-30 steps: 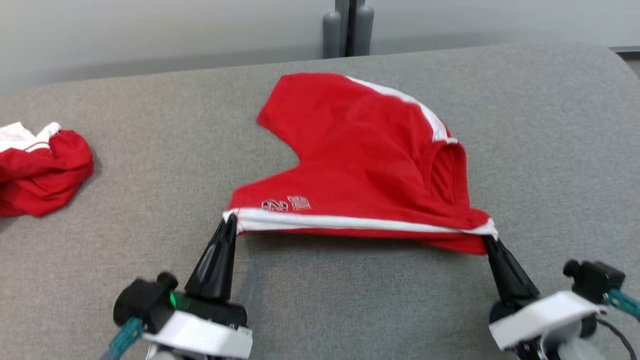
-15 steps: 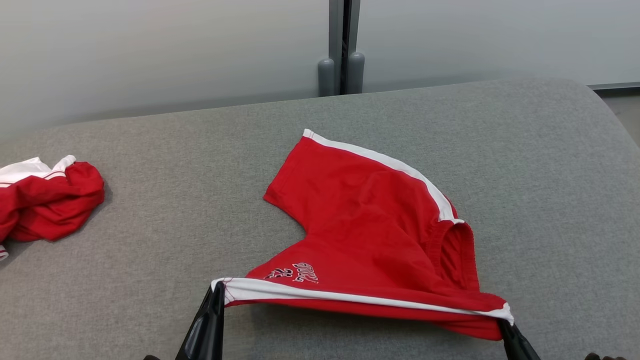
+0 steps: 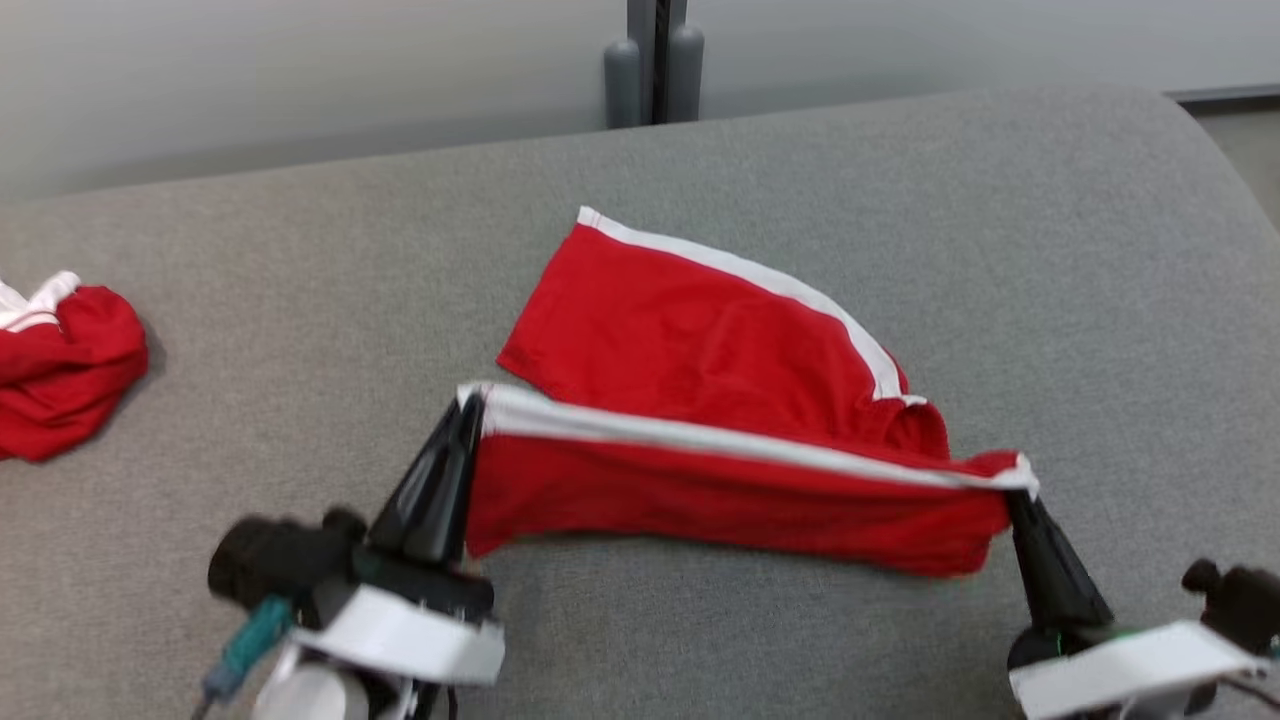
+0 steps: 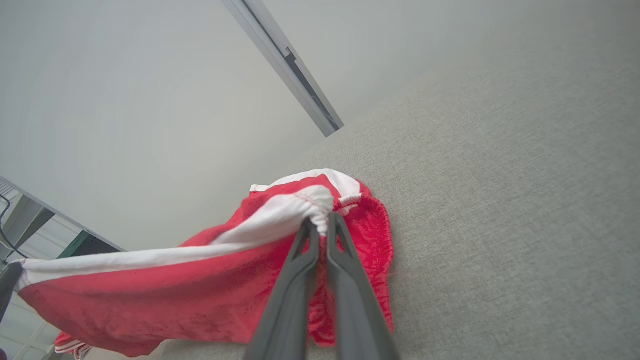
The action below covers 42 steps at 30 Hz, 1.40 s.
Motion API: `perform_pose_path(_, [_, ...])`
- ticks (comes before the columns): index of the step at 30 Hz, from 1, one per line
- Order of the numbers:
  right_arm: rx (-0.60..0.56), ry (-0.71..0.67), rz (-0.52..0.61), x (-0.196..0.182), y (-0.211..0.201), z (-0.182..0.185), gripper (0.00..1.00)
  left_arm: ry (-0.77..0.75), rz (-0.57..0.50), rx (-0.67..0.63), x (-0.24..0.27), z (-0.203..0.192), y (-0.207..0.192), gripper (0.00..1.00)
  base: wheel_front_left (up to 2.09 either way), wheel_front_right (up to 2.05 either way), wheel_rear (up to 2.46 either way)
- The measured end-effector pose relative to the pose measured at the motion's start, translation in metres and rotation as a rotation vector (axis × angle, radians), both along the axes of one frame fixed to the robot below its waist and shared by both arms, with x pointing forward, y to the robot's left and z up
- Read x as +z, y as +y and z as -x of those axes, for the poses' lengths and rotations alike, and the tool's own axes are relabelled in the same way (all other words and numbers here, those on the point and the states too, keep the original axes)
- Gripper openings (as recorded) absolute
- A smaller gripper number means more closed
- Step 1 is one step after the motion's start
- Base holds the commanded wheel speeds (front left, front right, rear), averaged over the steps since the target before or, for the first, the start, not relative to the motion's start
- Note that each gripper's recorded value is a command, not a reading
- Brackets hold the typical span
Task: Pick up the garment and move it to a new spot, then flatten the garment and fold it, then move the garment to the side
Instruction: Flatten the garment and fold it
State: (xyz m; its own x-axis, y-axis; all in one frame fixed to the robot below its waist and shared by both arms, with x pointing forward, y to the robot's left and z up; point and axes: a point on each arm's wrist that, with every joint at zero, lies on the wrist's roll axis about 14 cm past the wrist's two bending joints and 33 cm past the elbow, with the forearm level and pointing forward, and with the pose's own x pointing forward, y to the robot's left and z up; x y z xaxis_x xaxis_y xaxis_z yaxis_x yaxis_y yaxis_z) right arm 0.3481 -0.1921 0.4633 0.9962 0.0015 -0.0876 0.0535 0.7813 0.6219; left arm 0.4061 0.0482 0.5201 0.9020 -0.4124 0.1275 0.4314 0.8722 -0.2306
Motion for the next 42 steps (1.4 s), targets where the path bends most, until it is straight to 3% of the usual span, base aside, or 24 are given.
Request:
perform_pose_path(8, [-0.003,-0.02,0.003,0.003,-0.008,-0.057,0.0,0.006,-0.06,-0.082,-0.007,-0.078,-0.028,0.0,0.0,0.0,0.0])
perform_pose_path(18, [-0.021,0.023,-0.007,-0.024,-0.006,-0.105,0.0,0.104,-0.126,-0.132,-0.055,-0.154,-0.056,0.0,0.0,0.0,0.0])
perform_pose_path(26, [-0.042,0.065,-0.026,-0.045,-0.008,-0.116,0.0,0.188,-0.134,-0.143,-0.094,-0.191,-0.074,0.0,0.0,0.0,0.0])
perform_pose_path(34, [-0.045,0.094,-0.024,-0.055,-0.009,-0.115,0.0,0.279,-0.134,-0.18,-0.126,-0.197,-0.098,0.0,0.0,0.0,0.0])
perform_pose_path(36, [-0.044,0.095,-0.025,-0.056,-0.008,-0.114,0.41,0.293,-0.135,-0.183,-0.13,-0.196,-0.1,0.0,0.0,0.0,0.0])
perform_pose_path(37, [-0.04,0.098,-0.023,-0.056,-0.008,-0.114,0.73,0.302,-0.133,-0.186,-0.132,-0.196,-0.101,0.01,0.0,0.0,0.0])
perform_pose_path(38, [-0.034,0.101,-0.018,-0.057,-0.007,-0.113,0.96,0.313,-0.129,-0.188,-0.134,-0.195,-0.103,0.58,0.0,0.0,0.0])
perform_pose_path(39, [-0.022,0.104,-0.009,-0.057,-0.006,-0.112,1.0,0.32,-0.125,-0.19,-0.136,-0.194,-0.104,1.0,0.0,0.0,0.0])
perform_pose_path(42, [0.012,0.111,0.043,-0.059,-0.006,-0.107,1.0,0.32,-0.121,-0.201,-0.134,-0.192,-0.109,1.0,0.0,0.0,0.0])
